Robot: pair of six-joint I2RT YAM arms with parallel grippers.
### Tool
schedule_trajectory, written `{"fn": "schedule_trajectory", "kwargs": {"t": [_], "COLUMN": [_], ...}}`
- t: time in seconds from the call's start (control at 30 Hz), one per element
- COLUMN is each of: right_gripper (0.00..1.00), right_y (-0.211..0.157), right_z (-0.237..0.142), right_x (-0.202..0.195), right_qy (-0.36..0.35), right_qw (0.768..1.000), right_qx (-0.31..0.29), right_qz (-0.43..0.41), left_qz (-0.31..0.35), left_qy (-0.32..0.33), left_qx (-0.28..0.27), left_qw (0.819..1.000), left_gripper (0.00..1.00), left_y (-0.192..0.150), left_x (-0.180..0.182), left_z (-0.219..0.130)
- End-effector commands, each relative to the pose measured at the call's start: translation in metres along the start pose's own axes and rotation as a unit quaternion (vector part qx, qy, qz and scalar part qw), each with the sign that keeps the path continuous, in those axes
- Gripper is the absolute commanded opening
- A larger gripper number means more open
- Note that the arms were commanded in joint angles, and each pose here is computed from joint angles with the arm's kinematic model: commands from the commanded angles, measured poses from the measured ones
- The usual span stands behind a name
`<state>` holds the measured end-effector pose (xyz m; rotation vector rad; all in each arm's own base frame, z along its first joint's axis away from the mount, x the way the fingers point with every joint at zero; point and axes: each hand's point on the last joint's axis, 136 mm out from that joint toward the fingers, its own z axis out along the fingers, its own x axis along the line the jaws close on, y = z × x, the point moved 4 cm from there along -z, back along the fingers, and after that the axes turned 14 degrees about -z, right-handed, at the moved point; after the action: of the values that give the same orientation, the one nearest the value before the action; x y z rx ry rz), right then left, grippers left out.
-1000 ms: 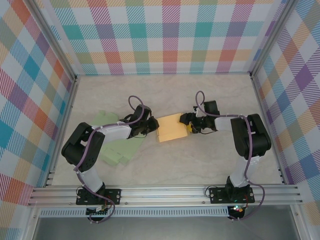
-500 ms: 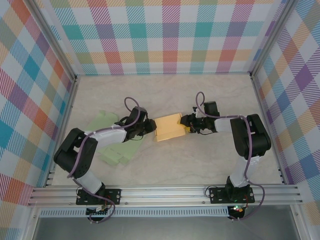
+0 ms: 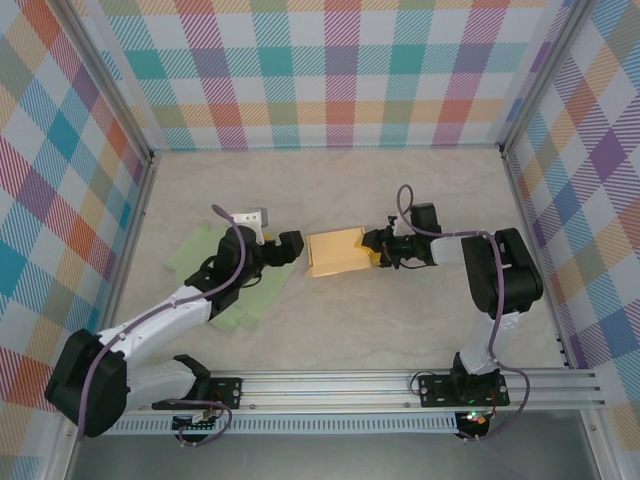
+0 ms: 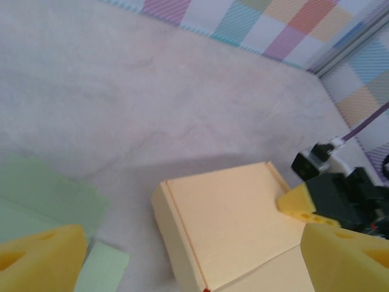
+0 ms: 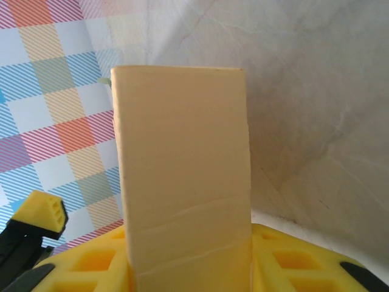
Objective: Fold the paper box
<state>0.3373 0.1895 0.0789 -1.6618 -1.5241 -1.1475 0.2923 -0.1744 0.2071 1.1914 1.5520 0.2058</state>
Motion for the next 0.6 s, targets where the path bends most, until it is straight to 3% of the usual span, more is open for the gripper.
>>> {"fn": "schedule_trajectory", "kwargs": {"t": [0.0,0.1,0.17,0.23,0.57], "right_gripper": [0.29,0.29,0.29,0.29,0.3], "right_y": [-0.004,-0.008,-0.01,-0.013,-0.018], "right_z": [-0.007,-0.01,-0.012,-0.013,-0.018], "right_x": [0.013,0.015,0.017,0.018,0.021], "right_qy": [0.028,0.027,0.028,0.029,0.036], "right_qw": [0.999,0.999,0.999,0.999,0.997], "right_qx": [0.01,0.017,0.022,0.027,0.045], "right_qz": [0.013,0.019,0.024,0.03,0.058], "left_qz": [0.11,0.208,0.275,0.328,0.517], "left_qy": [-0.055,-0.145,-0.204,-0.228,-0.194], "left_qx": [-0.047,-0.061,-0.067,-0.068,0.018], "left_qw": [0.991,0.965,0.937,0.914,0.833], "left_gripper": [0.96,1.0,1.0,1.0,1.0], "left_y": [0.01,-0.001,-0.013,-0.023,-0.088], "left_x": [-0.014,-0.032,-0.045,-0.052,-0.052], "left_z": [-0.015,-0.031,-0.045,-0.053,-0.04]}}
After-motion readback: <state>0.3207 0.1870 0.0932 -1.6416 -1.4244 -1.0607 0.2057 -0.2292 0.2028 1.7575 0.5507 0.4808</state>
